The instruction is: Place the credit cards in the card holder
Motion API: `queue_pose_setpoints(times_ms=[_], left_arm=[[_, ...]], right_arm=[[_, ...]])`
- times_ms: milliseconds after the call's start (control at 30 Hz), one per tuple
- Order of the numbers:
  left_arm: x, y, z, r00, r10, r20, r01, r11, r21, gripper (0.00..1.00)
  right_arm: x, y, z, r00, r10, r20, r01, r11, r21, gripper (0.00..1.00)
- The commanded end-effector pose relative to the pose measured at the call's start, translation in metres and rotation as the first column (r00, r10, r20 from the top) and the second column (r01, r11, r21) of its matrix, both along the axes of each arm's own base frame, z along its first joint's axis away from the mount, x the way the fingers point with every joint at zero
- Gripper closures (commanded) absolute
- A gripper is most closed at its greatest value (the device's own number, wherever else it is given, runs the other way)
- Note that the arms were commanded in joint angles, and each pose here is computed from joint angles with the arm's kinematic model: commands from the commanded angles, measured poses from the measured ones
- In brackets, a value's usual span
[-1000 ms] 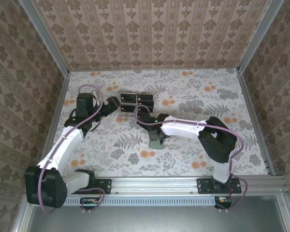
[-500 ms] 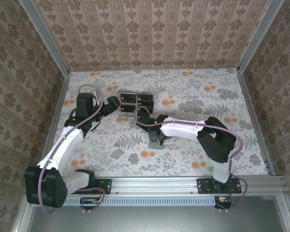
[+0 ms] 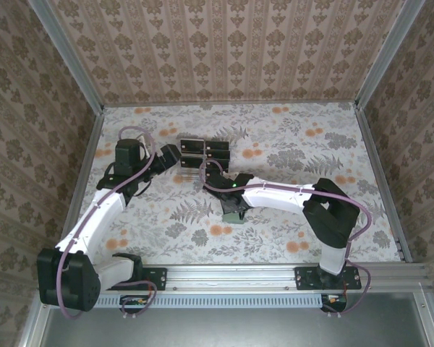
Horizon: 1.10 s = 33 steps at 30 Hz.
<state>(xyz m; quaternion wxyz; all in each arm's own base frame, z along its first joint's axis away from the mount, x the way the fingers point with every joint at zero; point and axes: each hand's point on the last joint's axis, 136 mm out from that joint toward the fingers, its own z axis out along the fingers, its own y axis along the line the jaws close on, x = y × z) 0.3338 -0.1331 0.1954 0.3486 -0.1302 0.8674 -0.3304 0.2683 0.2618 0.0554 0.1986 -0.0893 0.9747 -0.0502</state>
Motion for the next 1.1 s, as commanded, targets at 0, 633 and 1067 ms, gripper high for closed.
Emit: queue_pose_setpoints(times_ms=[0, 633, 1067], left_arm=[[-0.001, -0.003, -0.004, 1.0, -0.022, -0.003, 0.022, 1.0, 0.007, 0.0], [0.0, -0.005, -0.002, 1.0, -0.025, -0.003, 0.025, 1.0, 0.0, 0.0], [-0.007, -0.01, -0.002, 0.999, -0.036, -0.01, 0.036, 0.999, -0.012, 0.0]], right_arm=[[-0.007, -0.015, -0.001, 1.0, -0.023, -0.001, 0.023, 0.999, -0.044, 0.43], [-0.014, -0.023, -0.03, 0.999, -0.002, -0.035, -0.001, 0.996, -0.093, 0.81], [-0.01, -0.023, 0.002, 1.0, 0.011, 0.025, -0.011, 1.0, 0.008, 1.0]])
